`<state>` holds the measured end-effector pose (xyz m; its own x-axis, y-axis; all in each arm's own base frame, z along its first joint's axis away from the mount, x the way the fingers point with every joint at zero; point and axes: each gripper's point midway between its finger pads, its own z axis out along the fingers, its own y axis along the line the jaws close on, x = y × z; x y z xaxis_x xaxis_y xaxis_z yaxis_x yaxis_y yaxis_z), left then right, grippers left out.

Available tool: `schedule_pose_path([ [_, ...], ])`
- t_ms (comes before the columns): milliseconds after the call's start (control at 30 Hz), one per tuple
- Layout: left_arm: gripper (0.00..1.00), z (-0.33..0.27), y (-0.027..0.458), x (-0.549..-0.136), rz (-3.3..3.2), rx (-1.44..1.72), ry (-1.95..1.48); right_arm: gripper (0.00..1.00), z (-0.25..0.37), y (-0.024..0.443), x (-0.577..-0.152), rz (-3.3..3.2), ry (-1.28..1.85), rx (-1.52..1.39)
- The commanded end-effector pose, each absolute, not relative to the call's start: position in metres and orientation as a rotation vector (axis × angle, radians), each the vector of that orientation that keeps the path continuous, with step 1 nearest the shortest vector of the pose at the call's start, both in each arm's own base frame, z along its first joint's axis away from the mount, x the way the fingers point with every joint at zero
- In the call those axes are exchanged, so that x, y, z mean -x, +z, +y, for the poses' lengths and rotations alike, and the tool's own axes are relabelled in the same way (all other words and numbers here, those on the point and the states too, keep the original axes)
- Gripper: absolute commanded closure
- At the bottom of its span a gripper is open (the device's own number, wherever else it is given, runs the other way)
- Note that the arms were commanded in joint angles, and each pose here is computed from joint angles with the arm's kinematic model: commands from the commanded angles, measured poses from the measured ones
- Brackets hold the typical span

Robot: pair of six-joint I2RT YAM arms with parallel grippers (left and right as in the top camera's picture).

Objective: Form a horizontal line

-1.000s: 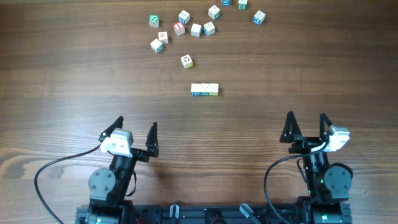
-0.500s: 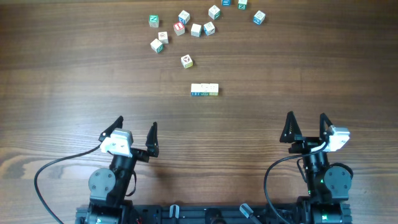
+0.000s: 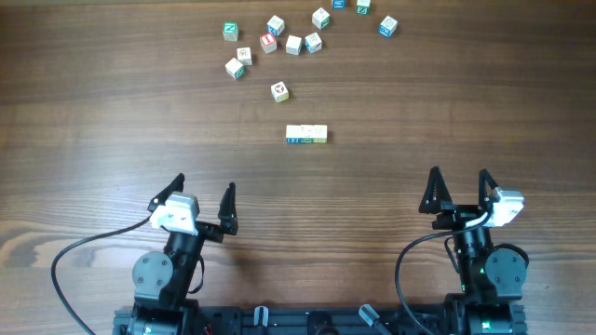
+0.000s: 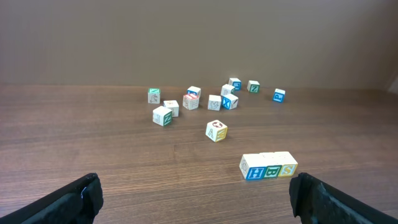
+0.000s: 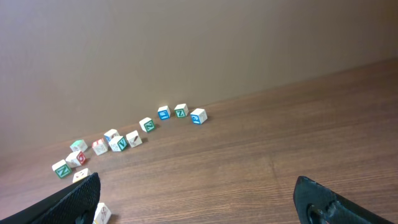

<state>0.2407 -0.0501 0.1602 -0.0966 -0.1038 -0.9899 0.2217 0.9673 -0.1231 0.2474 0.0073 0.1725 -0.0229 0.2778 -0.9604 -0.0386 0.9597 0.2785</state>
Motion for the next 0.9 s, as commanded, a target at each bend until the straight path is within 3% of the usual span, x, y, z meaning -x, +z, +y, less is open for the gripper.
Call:
schedule_pose_path([
  [0, 0.0, -0.0427, 0.158, -0.2423, 1.643, -0.073, -0.237, 0.0, 0.0082, 0.1757, -0.2466, 1.564, 0.248, -0.168],
  [867, 0.0, -0.047, 0.1578, -0.2415, 1.644, -0.087, -0.25, 0.0, 0.0082, 0.1757, -0.2466, 1.564, 0.248, -0.168],
])
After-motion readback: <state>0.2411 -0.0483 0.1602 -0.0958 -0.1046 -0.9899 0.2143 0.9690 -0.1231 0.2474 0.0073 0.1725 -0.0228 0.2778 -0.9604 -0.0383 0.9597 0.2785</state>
